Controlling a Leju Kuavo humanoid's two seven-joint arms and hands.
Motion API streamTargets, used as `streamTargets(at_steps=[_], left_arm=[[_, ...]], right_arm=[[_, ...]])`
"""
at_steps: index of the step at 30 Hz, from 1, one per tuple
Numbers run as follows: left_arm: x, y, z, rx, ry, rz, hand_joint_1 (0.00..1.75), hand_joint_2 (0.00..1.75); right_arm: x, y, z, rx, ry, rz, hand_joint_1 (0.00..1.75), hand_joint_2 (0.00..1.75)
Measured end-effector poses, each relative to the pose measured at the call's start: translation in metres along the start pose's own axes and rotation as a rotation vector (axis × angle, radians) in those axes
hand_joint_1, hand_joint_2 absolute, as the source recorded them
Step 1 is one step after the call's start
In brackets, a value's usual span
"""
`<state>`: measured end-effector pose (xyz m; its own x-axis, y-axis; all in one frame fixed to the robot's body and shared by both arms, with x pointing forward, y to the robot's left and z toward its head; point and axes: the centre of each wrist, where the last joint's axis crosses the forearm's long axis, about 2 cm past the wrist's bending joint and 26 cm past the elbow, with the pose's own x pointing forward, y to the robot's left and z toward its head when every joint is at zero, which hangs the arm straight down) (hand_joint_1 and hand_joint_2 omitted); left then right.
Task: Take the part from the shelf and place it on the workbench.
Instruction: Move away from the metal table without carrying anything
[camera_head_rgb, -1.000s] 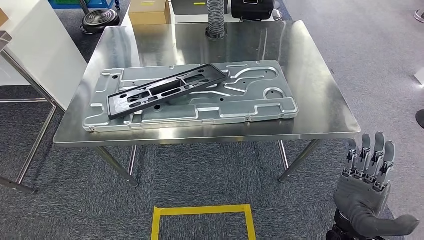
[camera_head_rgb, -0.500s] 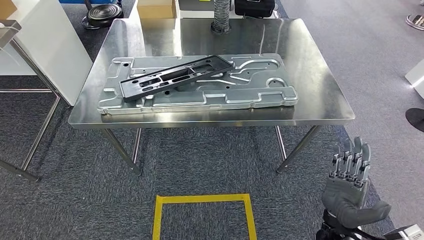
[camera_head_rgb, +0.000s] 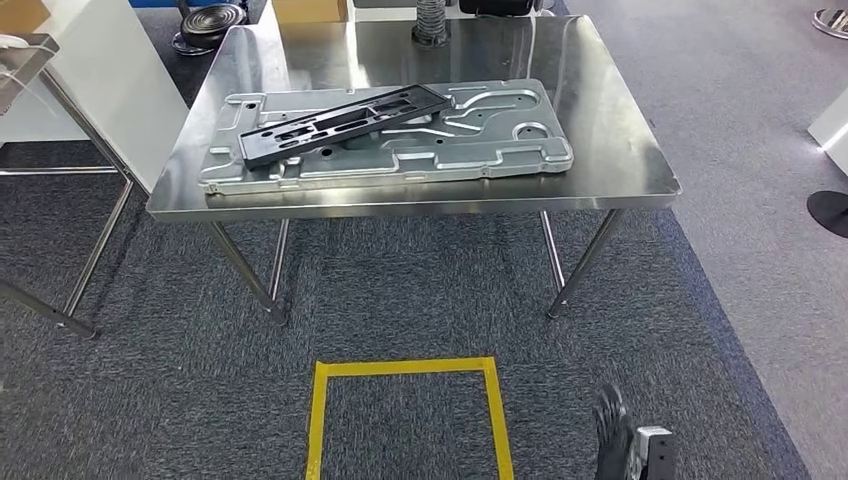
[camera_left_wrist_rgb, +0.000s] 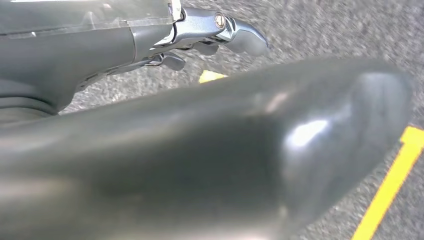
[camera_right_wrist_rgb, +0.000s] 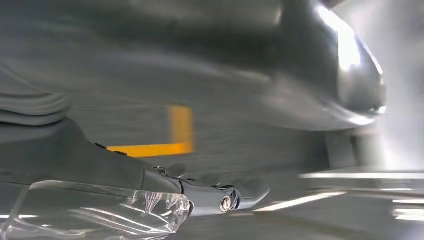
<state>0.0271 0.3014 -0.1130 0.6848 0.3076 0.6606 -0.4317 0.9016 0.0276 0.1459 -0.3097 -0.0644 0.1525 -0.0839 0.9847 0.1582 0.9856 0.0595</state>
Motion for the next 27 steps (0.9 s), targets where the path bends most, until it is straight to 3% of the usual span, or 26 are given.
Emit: streamTargets(at_steps=[6,10,13,17,27], left_arm=[[0.004,0.0,-0.003,-0.021,-0.014,-0.011,0.0,0.0],[0.006,0.0,-0.004,-0.037,-0.017,-0.025,0.0,0.0],[0.006,0.001,-0.004,-0.044,-0.017,-0.035,0.0,0.0],[0.006,0.002,-0.005,-0.059,-0.017,-0.057,0.0,0.0],[0.005,0.007,-0.004,-0.089,-0.007,-0.11,0.0,0.0]], right_arm=[[-0.044,-0.004,0.05,0.022,0.48,0.062,0.0,0.0],[-0.058,-0.003,0.08,0.054,0.85,0.092,0.0,0.0],[-0.062,-0.001,0.09,0.07,1.026,0.118,0.0,0.0],[-0.063,0.004,0.094,0.088,1.132,0.138,0.0,0.0],[-0.064,0.018,0.096,0.249,1.254,0.291,0.0,0.0]])
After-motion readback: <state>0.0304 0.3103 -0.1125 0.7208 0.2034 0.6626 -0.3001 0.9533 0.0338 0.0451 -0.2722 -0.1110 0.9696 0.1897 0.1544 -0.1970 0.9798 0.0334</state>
